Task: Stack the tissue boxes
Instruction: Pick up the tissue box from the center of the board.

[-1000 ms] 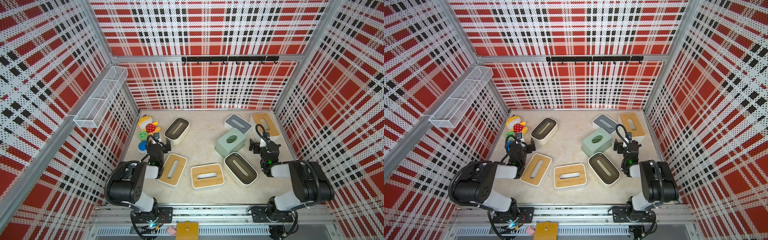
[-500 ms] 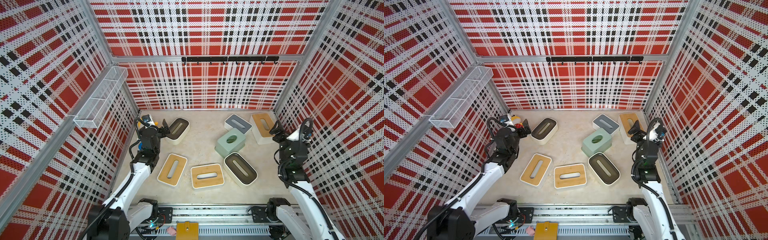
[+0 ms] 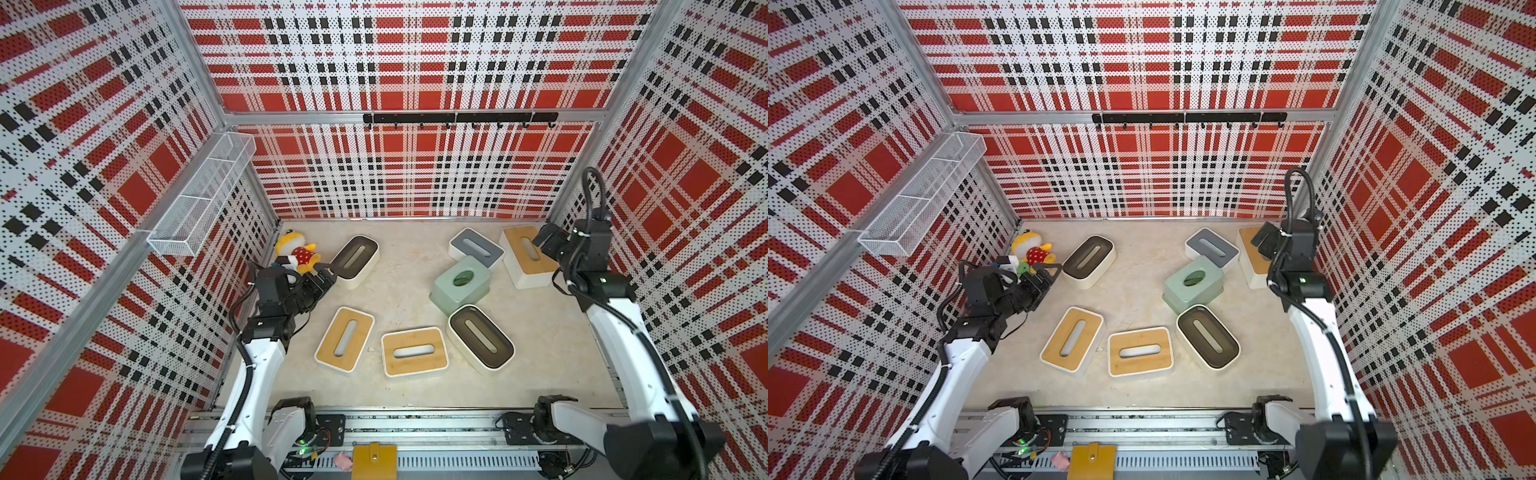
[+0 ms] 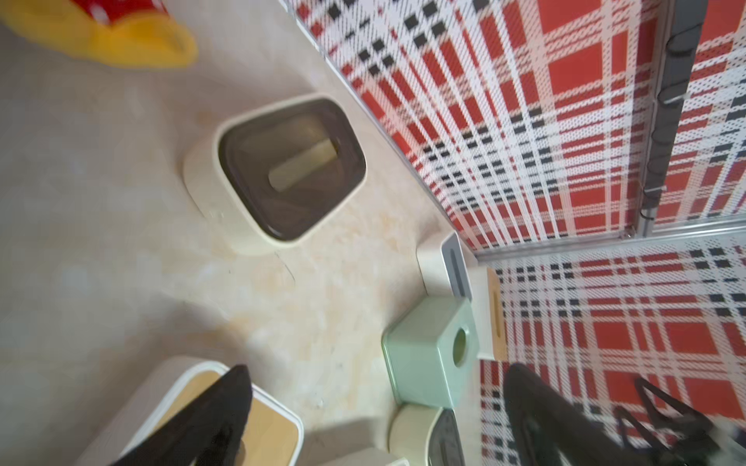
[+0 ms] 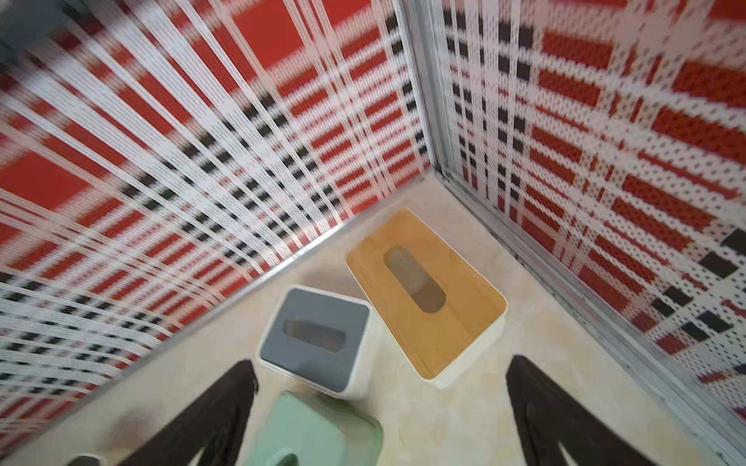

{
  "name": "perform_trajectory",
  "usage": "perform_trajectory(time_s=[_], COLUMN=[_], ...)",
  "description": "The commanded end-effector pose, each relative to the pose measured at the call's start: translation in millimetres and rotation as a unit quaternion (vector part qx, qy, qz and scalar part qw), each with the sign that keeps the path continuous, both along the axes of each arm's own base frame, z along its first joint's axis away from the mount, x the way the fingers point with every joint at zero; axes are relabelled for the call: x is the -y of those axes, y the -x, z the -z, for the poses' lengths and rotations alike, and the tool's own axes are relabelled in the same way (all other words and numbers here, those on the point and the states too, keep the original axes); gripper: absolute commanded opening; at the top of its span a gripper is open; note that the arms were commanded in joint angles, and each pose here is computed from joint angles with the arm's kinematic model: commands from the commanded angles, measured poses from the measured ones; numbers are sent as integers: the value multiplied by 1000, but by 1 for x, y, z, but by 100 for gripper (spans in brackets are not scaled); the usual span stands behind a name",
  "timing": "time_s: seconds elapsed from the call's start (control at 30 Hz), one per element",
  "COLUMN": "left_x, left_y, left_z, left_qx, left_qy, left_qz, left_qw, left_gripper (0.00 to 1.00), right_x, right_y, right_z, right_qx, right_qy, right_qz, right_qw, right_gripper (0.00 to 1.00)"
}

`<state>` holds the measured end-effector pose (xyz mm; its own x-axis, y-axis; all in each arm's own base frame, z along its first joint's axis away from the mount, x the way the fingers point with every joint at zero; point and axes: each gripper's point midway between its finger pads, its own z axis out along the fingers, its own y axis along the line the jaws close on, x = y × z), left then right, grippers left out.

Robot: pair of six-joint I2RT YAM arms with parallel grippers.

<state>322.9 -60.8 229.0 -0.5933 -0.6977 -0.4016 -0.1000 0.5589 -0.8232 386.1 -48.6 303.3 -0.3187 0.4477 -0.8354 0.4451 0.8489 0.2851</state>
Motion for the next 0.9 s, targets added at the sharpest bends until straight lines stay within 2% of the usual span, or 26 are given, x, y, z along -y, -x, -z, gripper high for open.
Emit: perform_trajectory(time_s=[0.0,0.27,0.43,0.57,0.67,0.8,0.87], left_x=[30,92,126,144,159,175,183], left_y=[5,23,45,47,41,34,31], left_z=[-41,-62,-70,-66,-70,-73,-72], left_qx=[44,60,91,127,156,178,182], left_qy=[28,-25,-92,-136,-146,-124,-112], left_qz=[67,160,237,278,300,314,321], left_qw=[996,985,963,942,930,924,923], left_gripper=[100,99,99,100,99,100,99], right_x=[7,5,-2,-3,-3,4,-12], right_y=[-10,-67,-98,-111,-116,-122,-127], right_z=[41,99,135,151,160,165,173], right_qx=[-100,-183,-240,-265,-286,-302,-303], right_qy=[24,60,67,83,91,118,91], right_qz=[8,-56,-105,-131,-143,-143,-185], right_qw=[995,980,963,952,943,935,930], right_gripper=[100,100,100,100,100,99,98])
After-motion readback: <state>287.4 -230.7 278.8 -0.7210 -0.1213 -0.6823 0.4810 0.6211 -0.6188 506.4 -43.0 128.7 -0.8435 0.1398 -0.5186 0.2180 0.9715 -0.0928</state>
